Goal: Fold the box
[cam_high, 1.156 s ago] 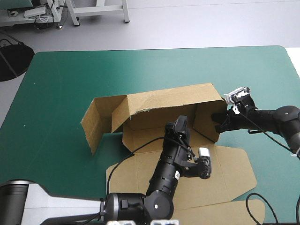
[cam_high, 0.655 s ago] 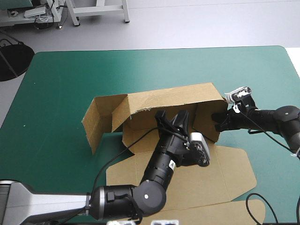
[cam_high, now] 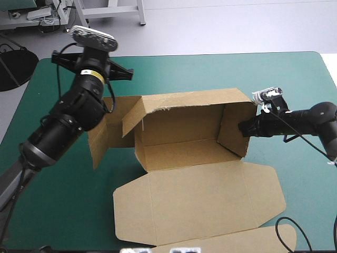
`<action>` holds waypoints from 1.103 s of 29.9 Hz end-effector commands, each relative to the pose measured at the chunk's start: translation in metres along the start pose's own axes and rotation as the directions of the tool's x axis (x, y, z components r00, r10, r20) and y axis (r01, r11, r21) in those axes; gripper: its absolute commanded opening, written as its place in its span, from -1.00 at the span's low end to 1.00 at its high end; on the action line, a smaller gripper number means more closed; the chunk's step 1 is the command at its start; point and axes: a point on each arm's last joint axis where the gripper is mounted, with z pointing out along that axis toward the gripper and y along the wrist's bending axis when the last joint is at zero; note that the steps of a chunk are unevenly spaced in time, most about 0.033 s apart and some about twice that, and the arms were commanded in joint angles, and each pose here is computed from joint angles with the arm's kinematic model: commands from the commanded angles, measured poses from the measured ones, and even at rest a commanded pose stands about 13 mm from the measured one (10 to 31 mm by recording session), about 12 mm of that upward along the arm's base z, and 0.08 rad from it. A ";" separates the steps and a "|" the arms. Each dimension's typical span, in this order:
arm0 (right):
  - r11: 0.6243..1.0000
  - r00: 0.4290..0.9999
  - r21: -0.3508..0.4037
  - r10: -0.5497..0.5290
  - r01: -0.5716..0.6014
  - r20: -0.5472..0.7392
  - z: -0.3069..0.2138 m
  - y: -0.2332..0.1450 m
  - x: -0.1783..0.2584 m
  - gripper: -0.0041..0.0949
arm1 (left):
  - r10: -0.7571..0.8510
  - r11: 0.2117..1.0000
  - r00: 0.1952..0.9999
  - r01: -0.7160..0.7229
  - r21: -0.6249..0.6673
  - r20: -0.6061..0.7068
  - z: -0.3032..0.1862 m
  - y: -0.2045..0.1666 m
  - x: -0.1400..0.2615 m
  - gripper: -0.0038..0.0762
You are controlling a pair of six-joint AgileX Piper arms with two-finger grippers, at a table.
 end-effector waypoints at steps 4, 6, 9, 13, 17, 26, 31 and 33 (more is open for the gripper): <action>0.999 1.000 0.047 -0.013 0.013 -0.010 -0.024 0.042 -0.047 -0.91 | -0.139 0.990 0.981 0.136 -0.030 -0.135 0.005 0.071 0.012 -0.92; 0.998 1.000 0.065 0.014 -0.012 -0.026 -0.026 0.051 -0.056 -0.91 | -0.184 0.983 0.960 0.174 -0.066 -0.213 0.010 0.087 0.024 -0.92; 0.995 0.995 0.061 0.078 -0.073 -0.070 -0.023 0.062 -0.067 -0.91 | -0.271 0.962 0.906 0.248 -0.111 -0.326 0.015 0.115 0.045 -0.92; 0.994 0.985 0.050 0.106 -0.100 -0.134 -0.005 0.061 -0.079 -0.92 | -0.333 0.937 0.826 0.345 -0.059 -0.454 0.014 0.138 0.067 -0.92; 0.983 0.967 0.085 0.177 -0.164 -0.183 0.023 0.044 -0.083 -0.91 | -0.395 0.888 0.743 0.460 -0.016 -0.540 0.008 0.152 0.081 -0.92; 0.964 0.934 0.123 0.258 -0.234 -0.247 0.080 0.009 -0.083 -0.85 | -0.324 0.877 0.693 0.475 0.069 -0.644 -0.001 0.153 0.091 -0.92; 0.961 0.950 0.222 0.217 -0.167 -0.224 0.080 0.007 -0.092 -0.37 | -0.329 0.871 0.689 0.486 0.075 -0.646 -0.001 0.152 0.090 -0.92; 0.961 0.960 0.247 0.179 -0.124 -0.214 0.076 0.009 -0.098 -0.24 | -0.329 0.871 0.689 0.486 0.075 -0.646 -0.001 0.152 0.090 -0.92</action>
